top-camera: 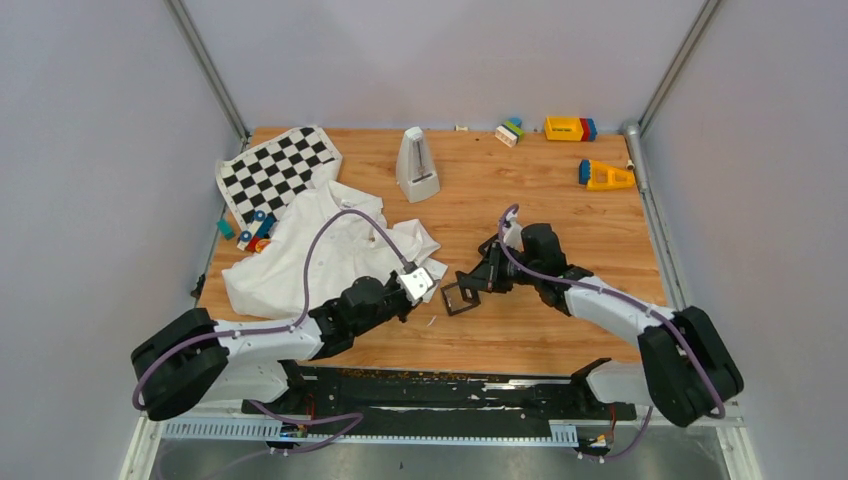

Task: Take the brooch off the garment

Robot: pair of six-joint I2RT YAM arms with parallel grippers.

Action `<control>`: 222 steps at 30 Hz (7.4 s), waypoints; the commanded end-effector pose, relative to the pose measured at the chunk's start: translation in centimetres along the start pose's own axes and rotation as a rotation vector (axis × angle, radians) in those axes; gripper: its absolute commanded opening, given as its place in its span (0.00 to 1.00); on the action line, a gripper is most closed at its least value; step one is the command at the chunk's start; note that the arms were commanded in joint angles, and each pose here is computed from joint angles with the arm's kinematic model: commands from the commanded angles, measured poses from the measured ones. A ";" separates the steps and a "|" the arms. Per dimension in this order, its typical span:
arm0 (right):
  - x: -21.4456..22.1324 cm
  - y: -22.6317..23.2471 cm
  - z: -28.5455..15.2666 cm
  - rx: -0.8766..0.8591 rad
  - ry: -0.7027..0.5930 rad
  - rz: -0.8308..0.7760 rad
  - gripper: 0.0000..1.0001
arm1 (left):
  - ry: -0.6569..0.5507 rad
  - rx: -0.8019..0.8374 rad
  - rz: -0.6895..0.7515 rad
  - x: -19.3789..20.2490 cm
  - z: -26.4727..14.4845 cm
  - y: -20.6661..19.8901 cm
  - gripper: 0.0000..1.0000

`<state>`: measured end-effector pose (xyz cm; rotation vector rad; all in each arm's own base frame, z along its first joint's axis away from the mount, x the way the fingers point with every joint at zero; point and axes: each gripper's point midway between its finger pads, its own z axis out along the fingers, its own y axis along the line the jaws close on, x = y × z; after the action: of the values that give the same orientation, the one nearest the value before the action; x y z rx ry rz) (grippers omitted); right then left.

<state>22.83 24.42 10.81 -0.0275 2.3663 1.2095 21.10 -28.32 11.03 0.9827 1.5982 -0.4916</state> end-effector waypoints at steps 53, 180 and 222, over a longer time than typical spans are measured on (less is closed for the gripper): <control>0.5 1.5 2.7 -0.313 0.152 -0.023 0.00 | 0.122 0.202 0.234 3.5 4.5 -5.3 0.37; -10.7 -0.1 5.2 0.396 -0.102 -0.153 0.60 | 0.411 -0.364 -0.902 10.9 -2.2 13.0 0.41; -13.1 11.8 7.7 0.007 -0.068 -0.364 0.00 | 0.332 -0.176 -0.824 5.9 -2.1 9.3 0.02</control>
<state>36.36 34.48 20.78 -0.3037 2.2457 0.9285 27.13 -18.53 4.18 0.1608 2.4526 -0.6598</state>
